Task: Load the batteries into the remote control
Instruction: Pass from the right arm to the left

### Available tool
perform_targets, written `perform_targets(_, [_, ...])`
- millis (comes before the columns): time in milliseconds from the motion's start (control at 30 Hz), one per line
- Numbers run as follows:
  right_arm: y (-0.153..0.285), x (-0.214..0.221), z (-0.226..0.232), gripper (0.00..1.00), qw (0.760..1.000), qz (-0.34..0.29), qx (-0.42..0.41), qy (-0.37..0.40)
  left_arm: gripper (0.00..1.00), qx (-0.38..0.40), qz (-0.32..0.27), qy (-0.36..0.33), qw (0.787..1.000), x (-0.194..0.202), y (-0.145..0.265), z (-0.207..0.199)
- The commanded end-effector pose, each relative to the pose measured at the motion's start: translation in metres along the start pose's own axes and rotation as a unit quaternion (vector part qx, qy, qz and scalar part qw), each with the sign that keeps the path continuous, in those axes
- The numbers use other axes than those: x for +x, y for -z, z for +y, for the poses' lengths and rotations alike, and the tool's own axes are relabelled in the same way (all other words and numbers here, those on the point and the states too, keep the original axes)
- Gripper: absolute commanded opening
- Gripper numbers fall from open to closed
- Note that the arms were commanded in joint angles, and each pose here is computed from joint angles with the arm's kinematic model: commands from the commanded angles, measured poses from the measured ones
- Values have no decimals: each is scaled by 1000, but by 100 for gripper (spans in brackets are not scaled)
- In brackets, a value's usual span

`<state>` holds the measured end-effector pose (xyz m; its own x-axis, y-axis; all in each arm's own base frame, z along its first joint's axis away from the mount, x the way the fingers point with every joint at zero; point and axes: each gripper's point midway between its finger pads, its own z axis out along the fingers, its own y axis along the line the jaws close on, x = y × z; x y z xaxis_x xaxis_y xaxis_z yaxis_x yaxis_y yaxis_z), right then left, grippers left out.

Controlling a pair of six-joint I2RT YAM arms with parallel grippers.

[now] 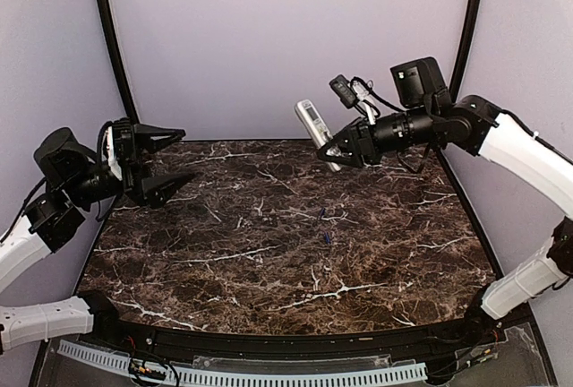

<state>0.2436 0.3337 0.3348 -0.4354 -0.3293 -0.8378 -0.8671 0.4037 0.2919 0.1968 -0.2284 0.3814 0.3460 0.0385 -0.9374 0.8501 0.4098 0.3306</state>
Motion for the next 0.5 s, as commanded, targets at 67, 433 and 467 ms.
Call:
perform_targets(67, [-22,34,44,16,988,119,-81,48,75,150,59,-309,937,13,-21,-69])
perform_targets(433, [-47,75,86,17,961,219,-146,80,82,196,144,-415,876,58,-56,-87])
perform_targets(467, [-48,77,92,18,959,220,-159,83,80,212,156,-406,875,65,-53,-91])
